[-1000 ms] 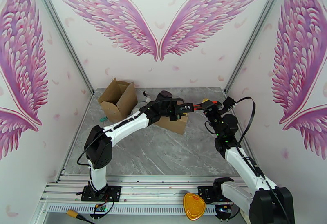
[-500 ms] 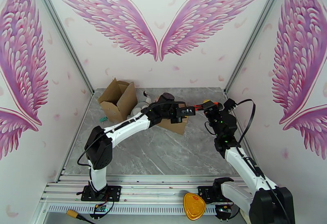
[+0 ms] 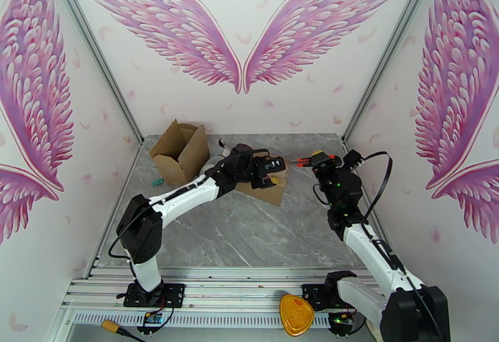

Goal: Unpack the express box

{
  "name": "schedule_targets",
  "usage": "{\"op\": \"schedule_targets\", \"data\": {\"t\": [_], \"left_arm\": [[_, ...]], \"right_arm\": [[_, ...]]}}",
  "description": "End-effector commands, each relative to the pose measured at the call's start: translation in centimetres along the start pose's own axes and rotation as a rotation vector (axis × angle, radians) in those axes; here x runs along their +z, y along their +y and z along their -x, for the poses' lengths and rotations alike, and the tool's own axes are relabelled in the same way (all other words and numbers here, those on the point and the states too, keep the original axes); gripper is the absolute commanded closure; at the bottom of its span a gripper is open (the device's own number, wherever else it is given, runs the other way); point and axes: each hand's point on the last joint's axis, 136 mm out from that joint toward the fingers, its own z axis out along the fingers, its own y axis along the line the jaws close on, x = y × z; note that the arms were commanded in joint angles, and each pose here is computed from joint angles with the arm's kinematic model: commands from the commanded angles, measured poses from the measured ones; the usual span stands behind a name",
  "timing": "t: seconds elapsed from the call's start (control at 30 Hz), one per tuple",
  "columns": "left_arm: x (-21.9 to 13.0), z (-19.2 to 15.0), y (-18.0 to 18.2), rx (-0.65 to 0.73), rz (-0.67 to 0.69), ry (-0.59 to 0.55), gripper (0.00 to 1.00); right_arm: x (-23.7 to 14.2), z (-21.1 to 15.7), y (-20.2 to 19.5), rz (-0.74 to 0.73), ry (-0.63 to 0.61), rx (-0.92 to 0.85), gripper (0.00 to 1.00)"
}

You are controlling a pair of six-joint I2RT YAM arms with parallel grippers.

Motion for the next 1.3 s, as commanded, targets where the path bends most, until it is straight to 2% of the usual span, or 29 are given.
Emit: {"op": "schedule_targets", "data": {"t": [0.0, 0.13, 0.17, 0.47, 0.7, 1.27], "left_arm": [[-0.7, 2.3, 2.1, 0.01, 0.033, -0.059, 0.19], [-0.3, 0.6, 1.4, 0.116, -0.049, 0.035, 0.07], [-0.3, 0.2, 1.0, 0.143, -0.076, 0.055, 0.01], [0.3, -3.1, -1.2, 0.227, -0.184, 0.142, 0.01], [1.1, -5.2, -1.3, 0.232, -0.185, 0.192, 0.01], [1.5, -6.2, -1.5, 0.199, -0.191, 0.207, 0.01]], "right_arm": [[0.0, 0.8, 1.3, 0.018, -0.02, -0.014, 1.0], [-0.5, 1.3, -0.9, -0.076, -0.053, -0.045, 1.0], [-0.4, 1.4, -1.5, -0.097, -0.06, -0.047, 1.0], [1.9, 0.8, -4.9, -0.14, -0.057, -0.011, 1.0], [3.7, 0.1, -6.4, -0.136, -0.052, 0.026, 1.0], [5.1, -0.3, -8.0, -0.165, -0.059, 0.032, 1.0]]}}
